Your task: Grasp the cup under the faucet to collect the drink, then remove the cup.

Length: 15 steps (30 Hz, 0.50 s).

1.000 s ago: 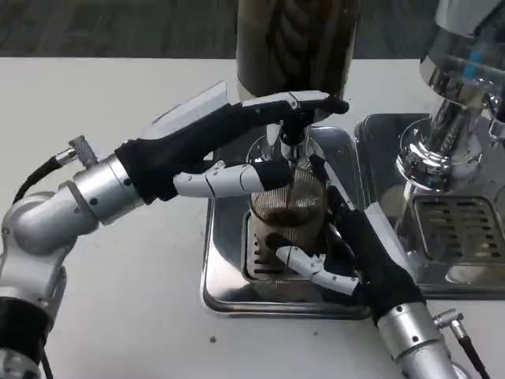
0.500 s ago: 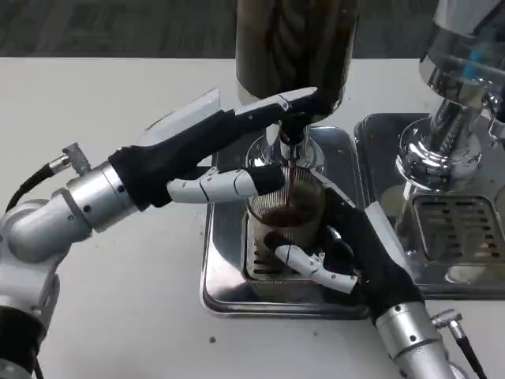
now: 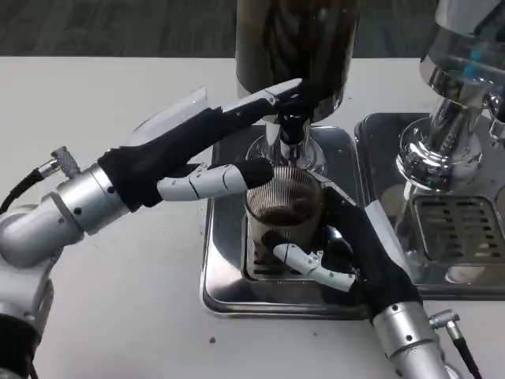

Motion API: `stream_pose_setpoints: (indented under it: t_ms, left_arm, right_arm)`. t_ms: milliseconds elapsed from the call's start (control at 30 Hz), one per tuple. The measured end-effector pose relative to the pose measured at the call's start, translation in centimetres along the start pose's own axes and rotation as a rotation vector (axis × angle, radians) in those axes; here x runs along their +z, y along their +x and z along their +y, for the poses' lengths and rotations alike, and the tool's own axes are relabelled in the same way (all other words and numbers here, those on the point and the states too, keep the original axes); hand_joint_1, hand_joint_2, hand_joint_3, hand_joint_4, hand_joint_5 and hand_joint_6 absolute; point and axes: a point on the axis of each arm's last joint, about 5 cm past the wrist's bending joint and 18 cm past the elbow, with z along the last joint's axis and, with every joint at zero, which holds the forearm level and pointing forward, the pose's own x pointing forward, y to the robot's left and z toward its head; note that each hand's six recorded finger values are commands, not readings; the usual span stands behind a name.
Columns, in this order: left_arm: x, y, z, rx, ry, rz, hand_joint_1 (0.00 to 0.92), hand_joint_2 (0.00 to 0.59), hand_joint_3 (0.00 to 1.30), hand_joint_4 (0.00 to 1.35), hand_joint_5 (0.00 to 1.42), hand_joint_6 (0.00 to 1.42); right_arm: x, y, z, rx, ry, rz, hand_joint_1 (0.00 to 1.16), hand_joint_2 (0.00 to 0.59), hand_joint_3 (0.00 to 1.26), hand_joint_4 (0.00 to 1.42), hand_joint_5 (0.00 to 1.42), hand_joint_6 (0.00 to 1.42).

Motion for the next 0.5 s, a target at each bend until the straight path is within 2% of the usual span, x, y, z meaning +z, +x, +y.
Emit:
stream_pose_setpoints:
  t_ms: [167,333,500]
  left_arm:
    - [0.01,-0.4,0.0,0.03,-0.011,-0.004,0.0,0.144,0.1,0.11,0.14,0.12]
    - [-0.07,-1.3,0.2,0.114,-0.044,-0.008,0.0,0.145,0.13,0.14,0.17,0.13]
    - [-0.38,-2.3,0.3,0.189,-0.091,0.017,0.0,0.145,0.14,0.17,0.19,0.15]
  right_arm:
    - [0.04,0.0,0.09,-0.013,-0.001,-0.001,0.68,0.245,0.28,0.38,0.38,0.4]
    - [0.1,0.1,0.28,-0.027,-0.01,-0.002,0.7,0.239,0.3,0.39,0.4,0.43]
    - [0.13,0.1,0.36,-0.034,-0.018,-0.004,0.7,0.239,0.31,0.4,0.41,0.45]
